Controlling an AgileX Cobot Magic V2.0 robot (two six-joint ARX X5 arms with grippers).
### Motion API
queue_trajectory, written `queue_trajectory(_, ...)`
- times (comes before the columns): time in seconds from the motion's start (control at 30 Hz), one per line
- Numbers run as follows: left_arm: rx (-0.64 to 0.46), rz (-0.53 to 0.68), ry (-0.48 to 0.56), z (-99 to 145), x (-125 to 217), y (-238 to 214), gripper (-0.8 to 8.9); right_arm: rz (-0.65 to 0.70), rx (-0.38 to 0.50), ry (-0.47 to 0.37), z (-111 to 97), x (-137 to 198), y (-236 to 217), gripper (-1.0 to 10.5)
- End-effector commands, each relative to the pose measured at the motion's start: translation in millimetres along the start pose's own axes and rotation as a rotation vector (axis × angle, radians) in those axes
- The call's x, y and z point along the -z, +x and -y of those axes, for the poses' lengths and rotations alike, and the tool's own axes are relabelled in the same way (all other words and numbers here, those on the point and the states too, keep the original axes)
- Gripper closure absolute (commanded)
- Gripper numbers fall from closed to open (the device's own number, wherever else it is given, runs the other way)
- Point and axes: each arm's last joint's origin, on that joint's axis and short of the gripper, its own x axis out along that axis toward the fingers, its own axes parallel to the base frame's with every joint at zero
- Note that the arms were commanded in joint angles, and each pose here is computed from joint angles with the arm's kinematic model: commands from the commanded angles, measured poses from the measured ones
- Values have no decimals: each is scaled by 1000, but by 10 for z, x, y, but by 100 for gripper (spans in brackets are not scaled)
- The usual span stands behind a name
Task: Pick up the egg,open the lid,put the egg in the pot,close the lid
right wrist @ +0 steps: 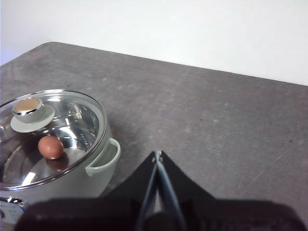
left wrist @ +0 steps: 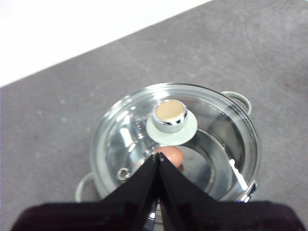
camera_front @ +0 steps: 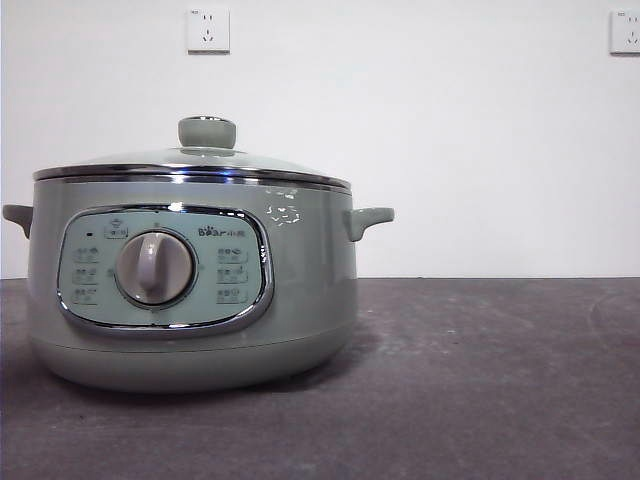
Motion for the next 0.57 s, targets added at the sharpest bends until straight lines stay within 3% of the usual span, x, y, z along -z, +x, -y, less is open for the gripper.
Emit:
queue_trajectory(0.03, -8, 36, 7, -56, 21, -104, 815, 5, 1, 2, 0, 2, -3, 945)
queue_trajectory(0.17, -22, 124, -104, -145, 31, -299, 816, 5, 1, 2, 0, 2, -2, 945)
queue_trajectory(0.33, -174, 202, -124, -256, 155, -391, 816, 5, 1, 2, 0, 2, -3, 945)
queue_trajectory(0.57, -334, 229, -164, -316, 918, -48, 816, 5, 1, 2, 0, 2, -3, 945)
